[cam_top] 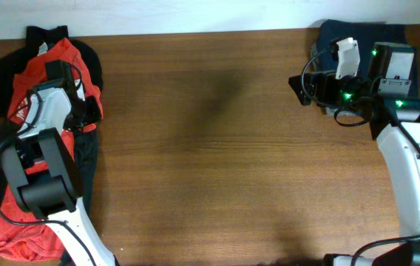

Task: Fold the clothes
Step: 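Reach the left gripper to the red t-shirt and grasp its top edge, then lift the red t-shirt up with the left gripper off the black shirt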

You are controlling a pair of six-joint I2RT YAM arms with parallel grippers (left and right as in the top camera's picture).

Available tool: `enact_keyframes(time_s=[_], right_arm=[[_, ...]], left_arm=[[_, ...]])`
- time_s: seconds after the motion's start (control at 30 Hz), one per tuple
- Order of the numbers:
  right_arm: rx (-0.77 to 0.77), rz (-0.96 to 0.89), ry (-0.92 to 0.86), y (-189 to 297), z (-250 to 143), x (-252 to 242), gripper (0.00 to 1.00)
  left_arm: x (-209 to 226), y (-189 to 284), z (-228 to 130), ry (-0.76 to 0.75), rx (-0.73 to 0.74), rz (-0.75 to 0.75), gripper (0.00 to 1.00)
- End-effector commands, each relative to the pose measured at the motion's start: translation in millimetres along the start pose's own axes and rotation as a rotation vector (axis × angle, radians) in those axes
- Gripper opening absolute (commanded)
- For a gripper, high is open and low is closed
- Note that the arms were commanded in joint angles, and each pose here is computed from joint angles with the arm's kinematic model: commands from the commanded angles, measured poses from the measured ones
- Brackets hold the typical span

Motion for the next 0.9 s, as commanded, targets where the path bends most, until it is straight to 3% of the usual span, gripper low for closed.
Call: enact_keyframes(time_s=[0.0, 0.13, 0.33, 0.57, 0.7, 0.87], right_arm=[[-0.025, 0.007, 0.017, 1, 9, 3, 0.99], [-0.033, 0.005, 0.022, 1, 10, 3, 0.99], [-0.039, 0.005, 0.026, -1, 11, 1, 0.99], [-0.027, 0.007, 0.018, -6, 9, -2, 0.99], [-0.027, 0.011, 0.017, -7, 8, -2, 0.99], [-0.034, 0.008, 0.021, -7, 10, -3, 0.99]], left_arm=[[-8, 11, 13, -0.013, -0.044, -0.04, 0.28], [-11, 25, 22, -0.013, -0.063, -0.046, 0.21], [-19, 53, 36, -0.018, -0.074, -0.119, 0.01], [-25, 68, 38, -0.022, -0.058, -0.186, 0.01], [-53, 123, 47, -0.081, -0.083, -0.341, 0.01], [-104, 178, 36, -0.24, -0.136, -0.389, 0.01]])
Point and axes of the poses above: each gripper's point midway between its finger pads, its own y axis back along the fingers, its own x axis along the line the jaws close on, z = x × y, the point moved 10 cm from there along y, back along the fingers, and after that the axes turned 7 degrees about y, right-handed, at the moved point
